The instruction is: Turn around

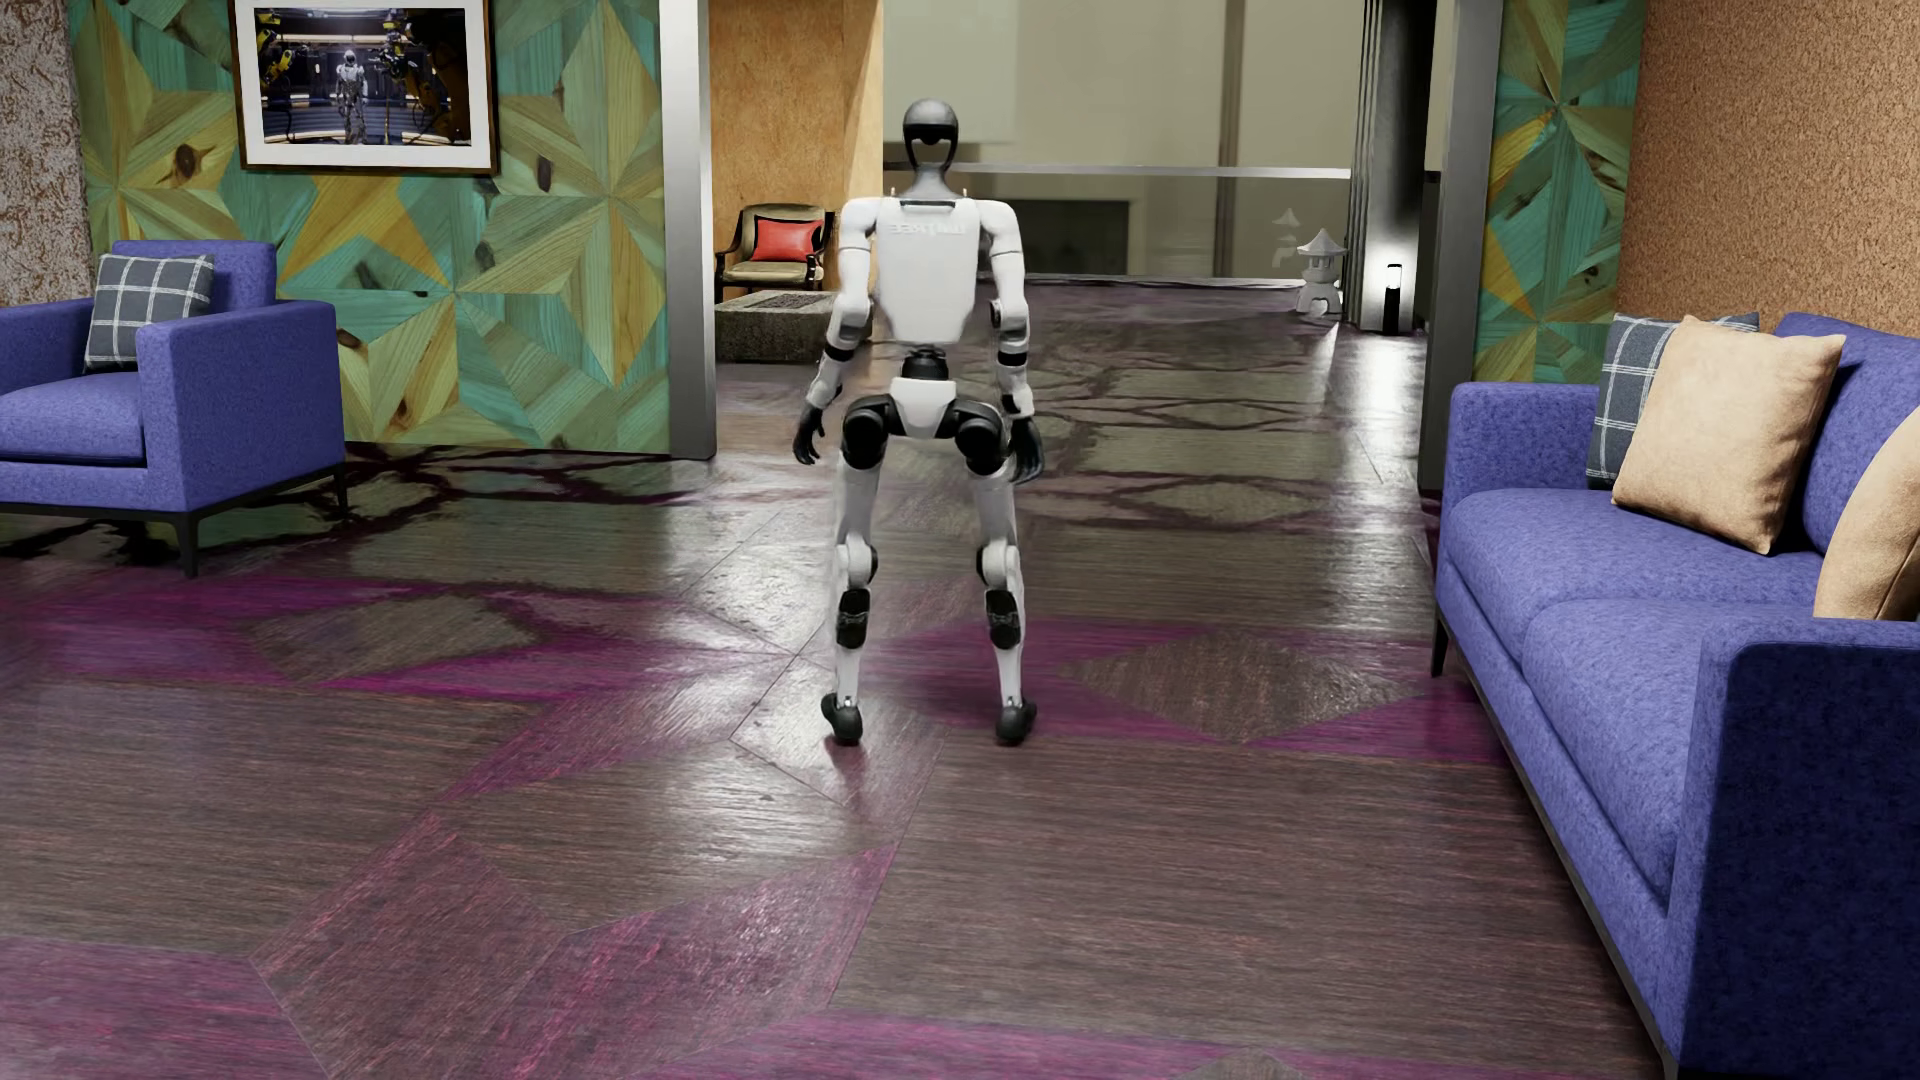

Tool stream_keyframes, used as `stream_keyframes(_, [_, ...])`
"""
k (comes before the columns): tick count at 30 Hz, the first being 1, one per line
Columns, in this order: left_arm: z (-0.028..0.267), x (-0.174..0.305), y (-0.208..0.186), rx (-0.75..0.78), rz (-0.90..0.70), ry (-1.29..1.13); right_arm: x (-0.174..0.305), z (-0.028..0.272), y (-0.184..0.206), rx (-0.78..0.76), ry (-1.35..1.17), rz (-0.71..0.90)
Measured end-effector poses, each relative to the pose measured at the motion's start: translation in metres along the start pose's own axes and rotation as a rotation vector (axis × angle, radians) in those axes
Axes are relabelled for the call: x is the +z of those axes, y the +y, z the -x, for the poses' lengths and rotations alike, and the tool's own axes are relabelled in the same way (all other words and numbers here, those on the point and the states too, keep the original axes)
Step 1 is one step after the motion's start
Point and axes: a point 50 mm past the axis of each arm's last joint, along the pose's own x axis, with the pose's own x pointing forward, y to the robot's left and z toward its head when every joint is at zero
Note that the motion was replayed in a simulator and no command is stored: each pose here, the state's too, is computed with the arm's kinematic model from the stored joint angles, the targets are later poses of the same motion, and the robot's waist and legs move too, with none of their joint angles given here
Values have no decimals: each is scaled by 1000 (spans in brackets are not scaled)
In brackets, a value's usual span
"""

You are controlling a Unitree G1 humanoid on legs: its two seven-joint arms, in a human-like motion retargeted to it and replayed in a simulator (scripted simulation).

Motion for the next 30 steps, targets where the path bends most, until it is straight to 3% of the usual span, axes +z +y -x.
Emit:
stream_keyframes(5, [4,-10,-22,-160,-149,62,51,15,-58,-291,-192,-49])
stream_keyframes(12, [6,62,21,57,-155,-298,70,34,-101,-459,-340,-106])
stream_keyframes(16, [13,70,25,73,-156,-366,54,27,-124,-444,-198,75])
stream_keyframes(20, [3,33,27,40,-186,-170,57,28,-140,-449,-102,265])
stream_keyframes(22, [-1,11,23,11,-155,-51,64,33,-144,-507,-170,200])
stream_keyframes(25, [-4,-7,10,-85,-186,64,63,39,-138,-560,-306,-35])
stream_keyframes(28, [-7,7,6,-162,-266,8,41,34,-122,-555,-296,-192])
stream_keyframes(30, [-6,30,8,-136,-270,-94,20,24,-104,-494,-205,-227])
